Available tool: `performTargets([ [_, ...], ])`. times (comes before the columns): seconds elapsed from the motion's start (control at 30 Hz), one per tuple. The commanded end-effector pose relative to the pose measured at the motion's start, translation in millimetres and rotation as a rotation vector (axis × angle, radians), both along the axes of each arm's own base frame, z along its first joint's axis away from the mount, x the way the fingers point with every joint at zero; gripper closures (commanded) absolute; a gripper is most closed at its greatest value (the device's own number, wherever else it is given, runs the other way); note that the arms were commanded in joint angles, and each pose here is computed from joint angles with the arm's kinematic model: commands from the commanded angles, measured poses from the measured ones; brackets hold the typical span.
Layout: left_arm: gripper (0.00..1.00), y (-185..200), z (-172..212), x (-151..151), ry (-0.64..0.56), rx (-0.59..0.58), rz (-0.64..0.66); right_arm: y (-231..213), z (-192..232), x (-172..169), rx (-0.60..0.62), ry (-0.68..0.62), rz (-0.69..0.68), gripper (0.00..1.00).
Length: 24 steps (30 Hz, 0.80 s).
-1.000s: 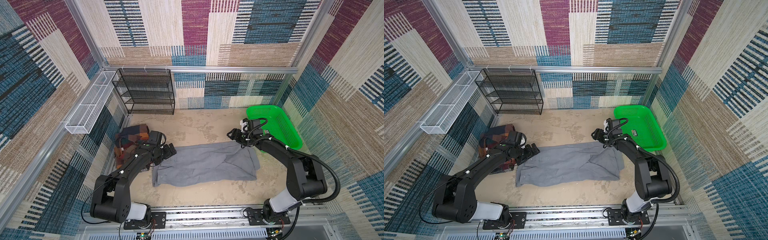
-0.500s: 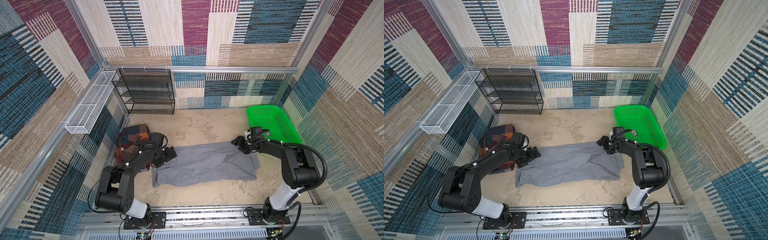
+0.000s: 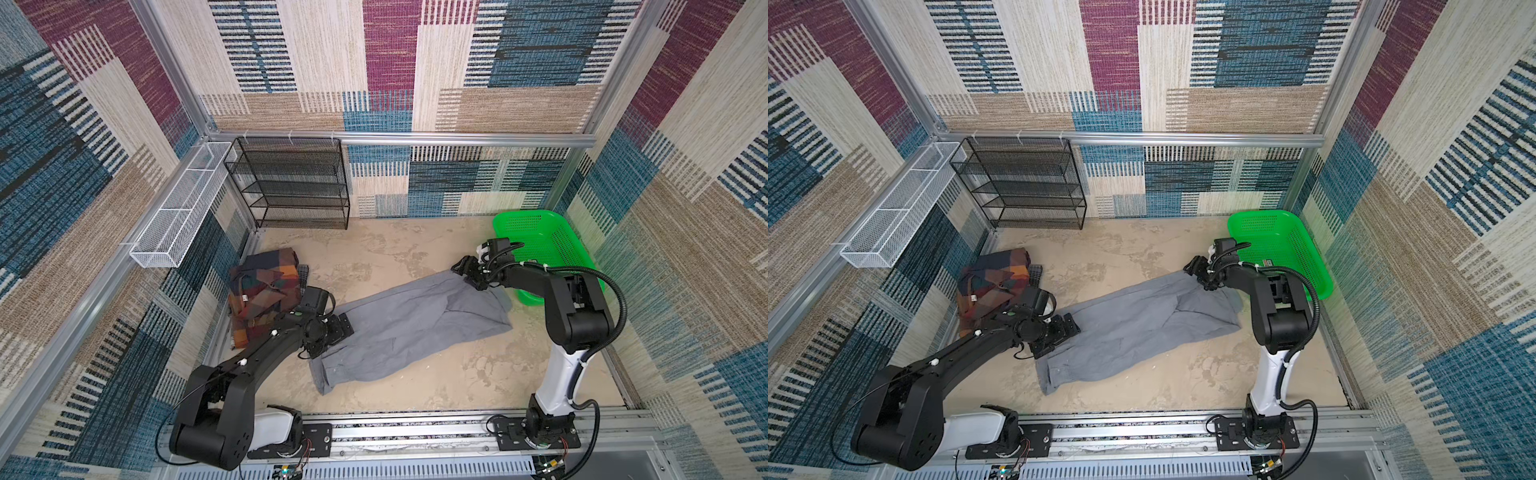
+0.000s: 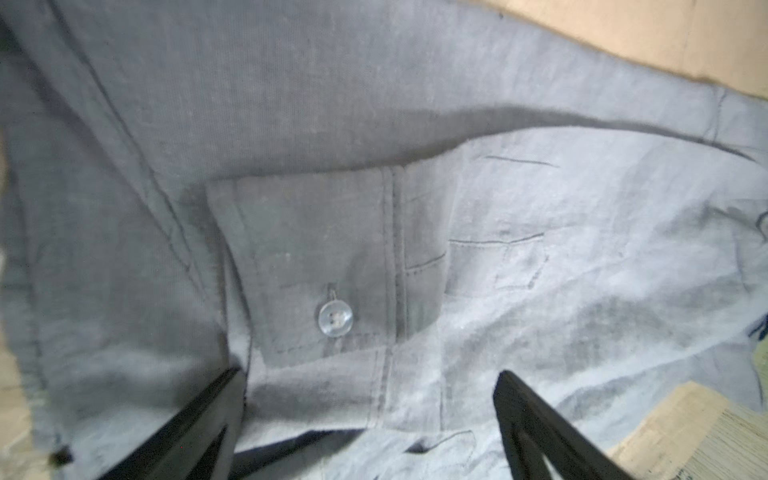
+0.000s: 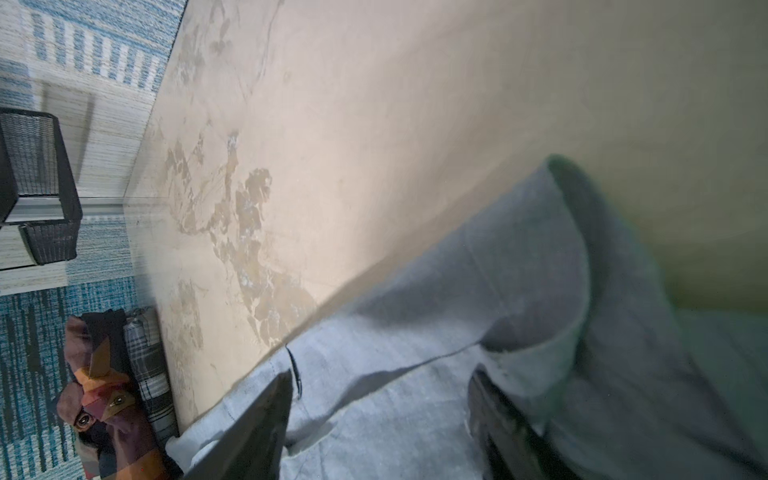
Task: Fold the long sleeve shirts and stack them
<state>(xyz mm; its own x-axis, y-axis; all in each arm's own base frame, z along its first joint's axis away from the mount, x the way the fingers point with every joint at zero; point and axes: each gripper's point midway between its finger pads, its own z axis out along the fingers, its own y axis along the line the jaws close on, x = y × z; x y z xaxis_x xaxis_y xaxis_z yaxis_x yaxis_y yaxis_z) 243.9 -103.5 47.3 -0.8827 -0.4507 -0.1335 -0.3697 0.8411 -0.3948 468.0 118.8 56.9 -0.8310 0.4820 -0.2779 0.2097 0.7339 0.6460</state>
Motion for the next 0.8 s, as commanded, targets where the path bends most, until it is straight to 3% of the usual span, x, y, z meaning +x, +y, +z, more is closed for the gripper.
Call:
performTargets([
  [0.0,0.04,3,-1,-19,0.021,0.000,0.054,-3,18,9,-0.037,-0.024,-0.001,0.30],
  [0.13,0.05,1,4,-39,0.011,-0.016,0.076,14,45,19,-0.098,-0.055,0.086,0.30],
  [0.27,0.05,3,30,-39,-0.058,-0.007,0.079,27,65,-5,-0.131,-0.084,0.092,0.28],
  [0.5,0.04,16,82,5,-0.169,0.188,-0.026,37,56,-94,-0.152,-0.054,0.093,0.28],
  [0.63,0.04,17,78,38,-0.144,0.301,-0.073,36,45,-138,-0.146,-0.017,0.072,0.28],
  [0.77,0.04,17,55,56,-0.073,0.363,-0.086,39,29,-159,-0.106,0.009,0.069,0.28],
])
